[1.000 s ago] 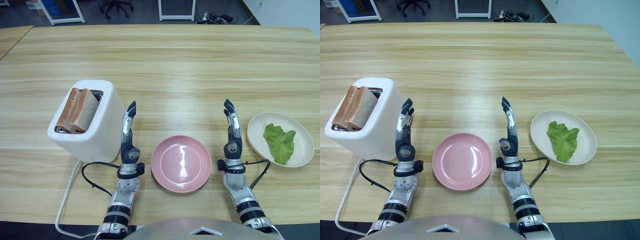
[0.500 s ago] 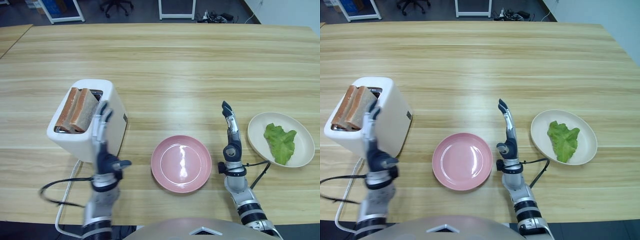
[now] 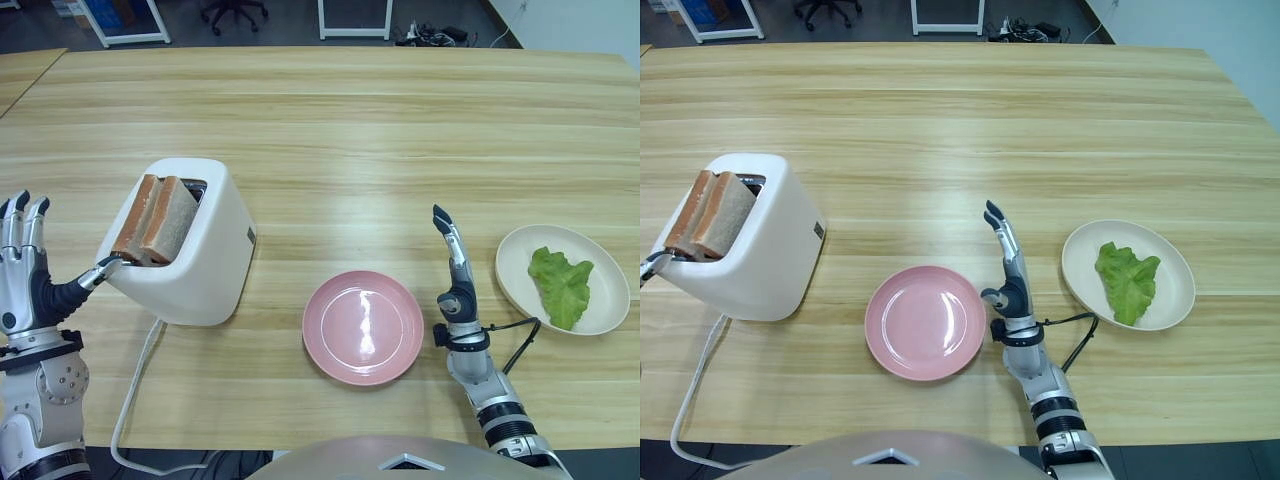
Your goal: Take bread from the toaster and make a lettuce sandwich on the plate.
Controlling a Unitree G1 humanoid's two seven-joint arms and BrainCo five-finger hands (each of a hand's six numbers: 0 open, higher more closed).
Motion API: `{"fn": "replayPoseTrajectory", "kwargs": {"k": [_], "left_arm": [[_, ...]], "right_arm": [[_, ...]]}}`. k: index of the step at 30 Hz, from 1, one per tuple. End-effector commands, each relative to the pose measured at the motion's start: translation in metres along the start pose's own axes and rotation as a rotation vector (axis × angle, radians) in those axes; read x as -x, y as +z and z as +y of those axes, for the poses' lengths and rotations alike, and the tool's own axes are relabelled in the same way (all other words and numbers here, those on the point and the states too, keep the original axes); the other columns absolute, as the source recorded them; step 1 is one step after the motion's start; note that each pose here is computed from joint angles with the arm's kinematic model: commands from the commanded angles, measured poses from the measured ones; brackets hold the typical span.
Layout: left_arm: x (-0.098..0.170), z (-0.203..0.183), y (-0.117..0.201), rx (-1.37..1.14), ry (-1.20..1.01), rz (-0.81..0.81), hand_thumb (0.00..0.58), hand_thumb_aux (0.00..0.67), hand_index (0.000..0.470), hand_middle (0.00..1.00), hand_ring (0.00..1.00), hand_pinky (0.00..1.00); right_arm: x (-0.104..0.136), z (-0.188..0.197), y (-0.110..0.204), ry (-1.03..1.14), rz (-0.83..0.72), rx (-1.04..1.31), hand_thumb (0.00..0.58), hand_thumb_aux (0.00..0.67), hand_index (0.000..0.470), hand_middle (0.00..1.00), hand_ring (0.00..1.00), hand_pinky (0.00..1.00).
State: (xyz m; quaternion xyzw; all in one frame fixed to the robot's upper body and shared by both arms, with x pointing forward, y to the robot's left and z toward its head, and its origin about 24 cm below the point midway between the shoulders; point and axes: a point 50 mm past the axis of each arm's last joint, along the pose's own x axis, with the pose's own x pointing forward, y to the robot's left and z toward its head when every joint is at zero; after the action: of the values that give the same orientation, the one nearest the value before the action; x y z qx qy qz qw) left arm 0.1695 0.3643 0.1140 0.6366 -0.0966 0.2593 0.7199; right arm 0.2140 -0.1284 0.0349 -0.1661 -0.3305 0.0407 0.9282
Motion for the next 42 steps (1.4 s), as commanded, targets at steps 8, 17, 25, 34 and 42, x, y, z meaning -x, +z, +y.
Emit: {"fn": "replayPoseTrajectory", "kwargs": {"k": [8, 17, 25, 34, 42], "left_arm": [[-0.011, -0.017, 0.012, 0.015, -0.159, -0.059, 0.000, 0.000, 0.000, 0.00, 0.00, 0.00], [-0.011, -0.028, 0.020, 0.008, -0.279, -0.126, 0.288, 0.194, 0.136, 0.00, 0.00, 0.00], [-0.010, -0.036, 0.031, 0.031, -0.302, -0.198, 0.580, 0.670, 0.470, 0.00, 0.00, 0.00], [-0.022, -0.027, 0.032, 0.049, -0.110, -0.184, 0.580, 0.670, 0.470, 1.00, 1.00, 1.00], [-0.050, 0.008, 0.046, 0.246, 0.453, -0.128, 0.580, 0.670, 0.470, 1.00, 1.00, 1.00]], "right_arm": [[0.004, 0.007, -0.007, 0.034, 0.017, 0.028, 0.000, 0.000, 0.000, 0.00, 0.00, 0.00], [0.002, 0.009, -0.007, 0.042, -0.001, 0.039, 0.000, 0.000, 0.000, 0.00, 0.00, 0.00], [0.001, 0.011, -0.007, 0.048, -0.003, 0.038, 0.000, 0.000, 0.000, 0.00, 0.00, 0.00], [0.002, 0.013, -0.008, 0.055, 0.008, 0.033, 0.000, 0.000, 0.000, 0.00, 0.00, 0.00], [0.002, 0.012, -0.010, 0.043, 0.025, 0.036, 0.000, 0.000, 0.000, 0.00, 0.00, 0.00]]}}
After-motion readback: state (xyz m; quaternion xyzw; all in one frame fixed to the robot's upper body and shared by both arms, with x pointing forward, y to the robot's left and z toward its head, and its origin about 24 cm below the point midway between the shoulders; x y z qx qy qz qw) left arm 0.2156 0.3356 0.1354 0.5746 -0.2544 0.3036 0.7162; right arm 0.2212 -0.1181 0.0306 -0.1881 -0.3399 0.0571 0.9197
